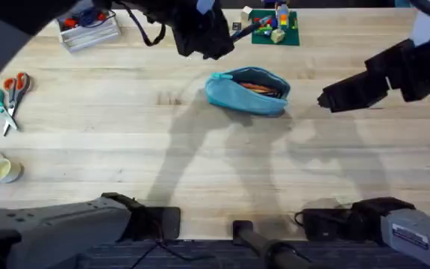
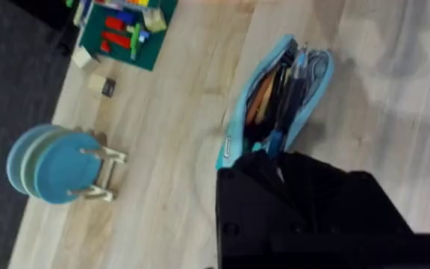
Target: Unzip the bag, pick up the pens from the table one at a time and place them inside, then zip the bag closed.
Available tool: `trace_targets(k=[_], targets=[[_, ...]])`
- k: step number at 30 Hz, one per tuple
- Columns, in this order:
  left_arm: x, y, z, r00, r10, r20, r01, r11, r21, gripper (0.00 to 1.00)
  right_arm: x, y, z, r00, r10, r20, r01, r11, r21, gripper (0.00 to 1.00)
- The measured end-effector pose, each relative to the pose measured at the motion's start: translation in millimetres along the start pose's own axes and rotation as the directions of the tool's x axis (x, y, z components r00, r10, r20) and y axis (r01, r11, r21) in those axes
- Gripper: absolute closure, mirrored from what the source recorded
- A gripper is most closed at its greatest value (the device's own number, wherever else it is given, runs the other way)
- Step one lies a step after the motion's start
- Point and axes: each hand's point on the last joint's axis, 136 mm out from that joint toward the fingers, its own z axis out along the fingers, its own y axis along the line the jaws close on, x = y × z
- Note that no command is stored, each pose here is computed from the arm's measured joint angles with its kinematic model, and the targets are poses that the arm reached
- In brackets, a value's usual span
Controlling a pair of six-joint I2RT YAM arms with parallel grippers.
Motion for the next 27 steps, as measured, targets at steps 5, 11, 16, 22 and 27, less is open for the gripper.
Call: trace_targets(k=[5, 11, 16, 22, 27], targets=[[-8.2, 2.9, -0.1, 0.998, 0.054, 0.037, -0.054, 0.999, -0.008, 0.957, 0.0, 0.0, 0.0, 1.000, 0.000, 0.000, 0.000, 1.000, 0.000, 0.004], [-16.6, 0.2, 0.7, 0.990, 0.110, 0.083, -0.111, 0.994, 0.009, 0.957, 0.0, 0.0, 0.0, 1.000, 0.000, 0.000, 0.000, 1.000, 0.000, 0.004], [-19.9, -0.2, 0.6, 0.985, 0.138, 0.101, -0.140, 0.990, 0.010, 0.957, 0.0, 0.0, 0.0, 1.000, 0.000, 0.000, 0.000, 1.000, 0.000, 0.004], [-20.8, -1.2, 2.1, 0.982, 0.155, 0.110, -0.158, 0.987, 0.018, 0.957, 0.0, 0.0, 0.1, 1.000, 0.000, 0.000, 0.000, 1.000, 0.000, 0.004], [-17.3, -0.8, 11.1, 0.984, 0.145, 0.104, -0.150, 0.988, 0.043, 0.957, 0.0, 0.0, 0.1, 1.000, 0.000, 0.000, 0.000, 1.000, 0.000, 0.004]])
